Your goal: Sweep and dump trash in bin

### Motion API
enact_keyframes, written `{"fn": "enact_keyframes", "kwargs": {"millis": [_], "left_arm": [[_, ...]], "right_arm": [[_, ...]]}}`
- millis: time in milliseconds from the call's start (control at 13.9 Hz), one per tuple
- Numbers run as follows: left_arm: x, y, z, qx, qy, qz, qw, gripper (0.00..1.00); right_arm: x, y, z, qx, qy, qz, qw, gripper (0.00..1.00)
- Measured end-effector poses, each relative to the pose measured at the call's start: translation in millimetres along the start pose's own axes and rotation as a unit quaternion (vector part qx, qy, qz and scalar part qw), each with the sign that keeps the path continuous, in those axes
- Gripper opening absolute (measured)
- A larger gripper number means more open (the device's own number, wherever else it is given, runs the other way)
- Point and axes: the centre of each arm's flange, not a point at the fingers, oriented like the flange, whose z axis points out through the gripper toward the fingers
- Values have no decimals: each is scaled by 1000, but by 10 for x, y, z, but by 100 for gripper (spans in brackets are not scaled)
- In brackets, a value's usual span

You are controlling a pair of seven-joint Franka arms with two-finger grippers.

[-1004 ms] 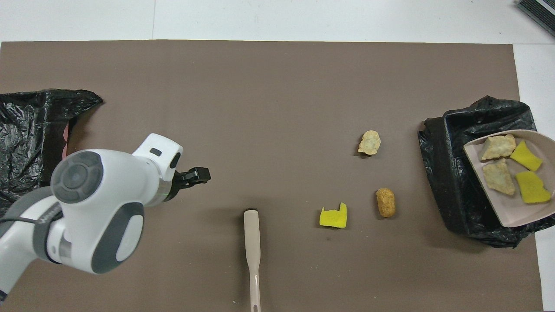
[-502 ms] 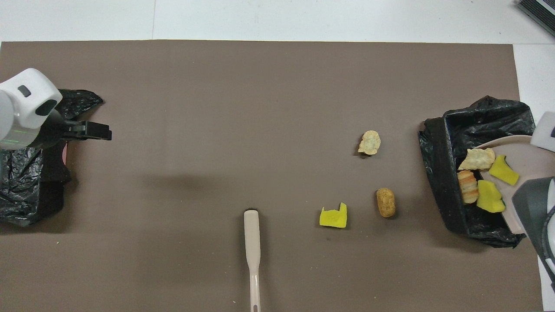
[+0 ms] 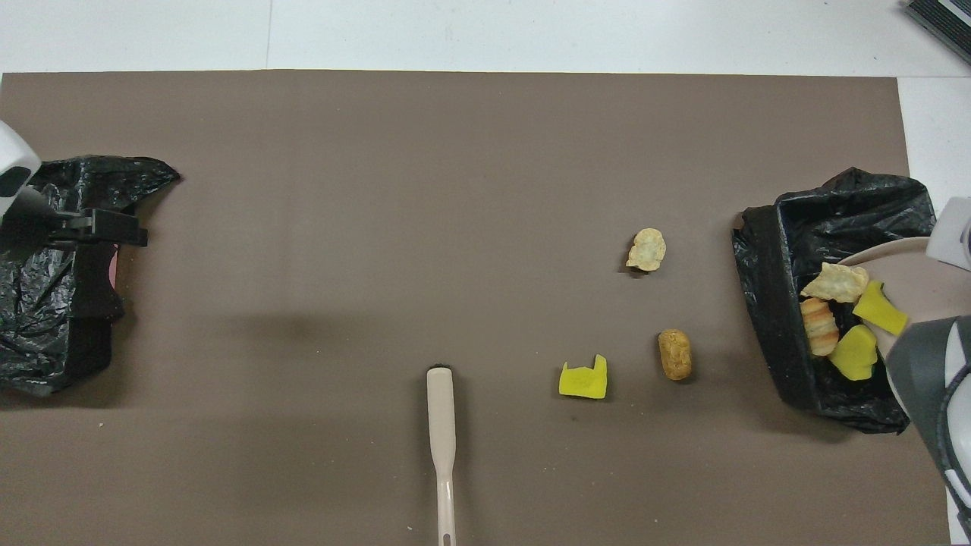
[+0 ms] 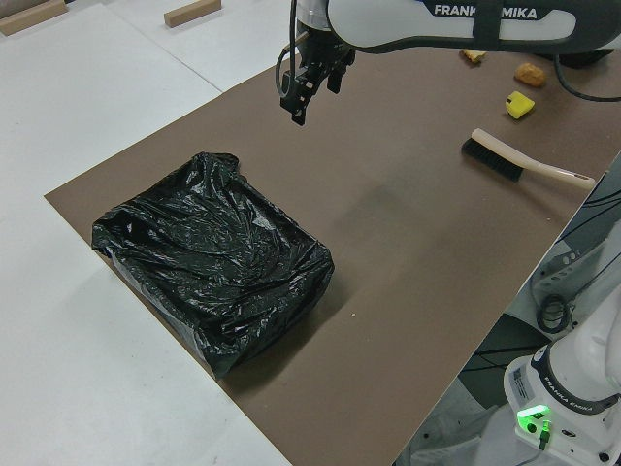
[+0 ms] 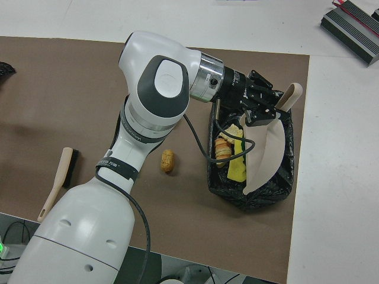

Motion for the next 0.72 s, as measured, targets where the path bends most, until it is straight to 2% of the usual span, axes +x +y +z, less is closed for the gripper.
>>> {"fn": "enact_keyframes", "kwargs": {"millis": [358, 502, 717], "left_arm": [[-40, 317, -360, 0, -19, -39, 999, 100], [-68, 437, -433, 8, -24, -28, 999, 100], [-153, 538, -527, 14, -31, -19, 999, 100]], "right_arm": [[-253, -131, -209, -10, 1, 37, 999, 32], [-266, -90, -360, -27, 34, 56, 998, 32], [-57, 36, -634, -40, 91, 108, 989, 32]]}}
